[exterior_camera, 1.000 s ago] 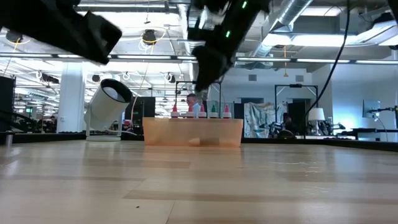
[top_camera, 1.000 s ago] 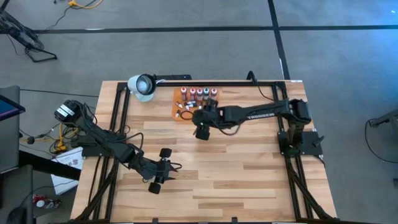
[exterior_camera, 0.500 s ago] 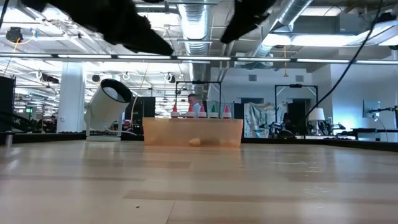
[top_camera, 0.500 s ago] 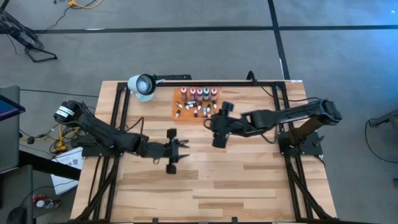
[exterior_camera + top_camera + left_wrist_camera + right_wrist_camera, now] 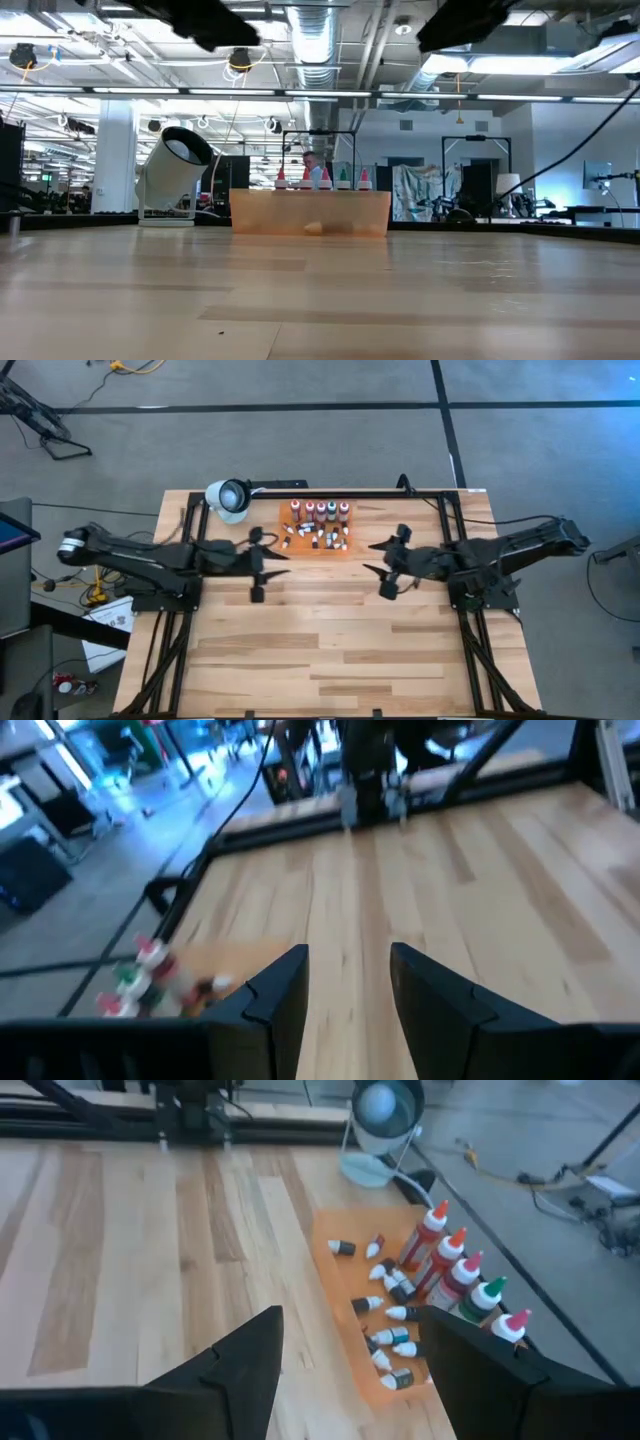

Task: Pick & Place food coloring
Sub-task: Return to Home Position

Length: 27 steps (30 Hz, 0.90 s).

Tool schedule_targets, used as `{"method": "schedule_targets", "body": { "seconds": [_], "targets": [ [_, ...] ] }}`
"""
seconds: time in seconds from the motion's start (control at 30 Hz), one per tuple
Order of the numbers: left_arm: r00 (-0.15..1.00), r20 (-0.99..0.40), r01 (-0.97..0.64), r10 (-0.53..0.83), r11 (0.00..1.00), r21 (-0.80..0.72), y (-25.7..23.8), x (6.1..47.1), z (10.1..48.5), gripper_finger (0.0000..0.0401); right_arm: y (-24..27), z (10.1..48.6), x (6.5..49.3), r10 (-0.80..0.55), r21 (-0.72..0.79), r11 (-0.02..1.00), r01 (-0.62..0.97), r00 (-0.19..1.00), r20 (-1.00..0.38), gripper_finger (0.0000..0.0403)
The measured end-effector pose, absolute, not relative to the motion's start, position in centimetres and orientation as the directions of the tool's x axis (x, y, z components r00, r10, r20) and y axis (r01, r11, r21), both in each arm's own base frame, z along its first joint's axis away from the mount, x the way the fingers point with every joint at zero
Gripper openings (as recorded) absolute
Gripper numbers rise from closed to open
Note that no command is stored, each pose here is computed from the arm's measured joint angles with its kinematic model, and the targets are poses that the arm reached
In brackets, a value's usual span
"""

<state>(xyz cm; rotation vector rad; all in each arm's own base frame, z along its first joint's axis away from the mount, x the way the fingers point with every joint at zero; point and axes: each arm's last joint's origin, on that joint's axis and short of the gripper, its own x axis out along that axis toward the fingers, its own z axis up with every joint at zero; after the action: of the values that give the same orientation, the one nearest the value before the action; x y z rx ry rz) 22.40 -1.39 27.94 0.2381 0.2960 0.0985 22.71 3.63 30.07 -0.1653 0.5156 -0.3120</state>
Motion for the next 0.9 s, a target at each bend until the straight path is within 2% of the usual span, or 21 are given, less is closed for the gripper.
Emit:
{"method": "schedule_targets", "body": {
  "seconds": [0.13,0.27,0.43,0.67,0.8,0.9],
  "targets": [
    [0.922,-0.358,-0.061,0.146,0.969,0.24,-0.8,18.9,28.6,0.0137,3.9,30.0,20.7,-0.338,-0.242,0.936,0.257,0.851,-0.401,0.0225],
    [0.912,-0.378,-0.094,0.161,0.977,0.189,-0.5,15.6,28.2,0.0137,4.0,29.0,19.2,-0.353,-0.243,0.929,0.279,0.864,-0.358,0.0225],
    [0.946,-0.283,-0.129,0.159,0.984,0.123,-0.3,12.5,26.2,0.0137,3.8,27.2,18.2,-0.348,-0.212,0.932,0.293,0.885,-0.308,0.0225],
    [0.977,-0.141,-0.152,0.158,0.987,0.049,-0.1,10.3,22.6,0.0137,3.6,25.3,17.6,-0.317,-0.169,0.945,0.28,0.909,-0.27,0.0225],
    [0.984,-0.084,-0.153,0.156,0.987,0.039,-0.1,9.5,21.6,0.0137,3.5,24.8,17.2,-0.25,-0.16,0.963,0.215,0.935,-0.25,0.0225],
    [0.987,-0.03,-0.154,0.155,0.988,0.031,0.0,8.8,21.3,0.0137,2.7,24.1,16.7,-0.256,-0.142,0.963,0.229,0.942,-0.217,0.0225]
  ]
}}
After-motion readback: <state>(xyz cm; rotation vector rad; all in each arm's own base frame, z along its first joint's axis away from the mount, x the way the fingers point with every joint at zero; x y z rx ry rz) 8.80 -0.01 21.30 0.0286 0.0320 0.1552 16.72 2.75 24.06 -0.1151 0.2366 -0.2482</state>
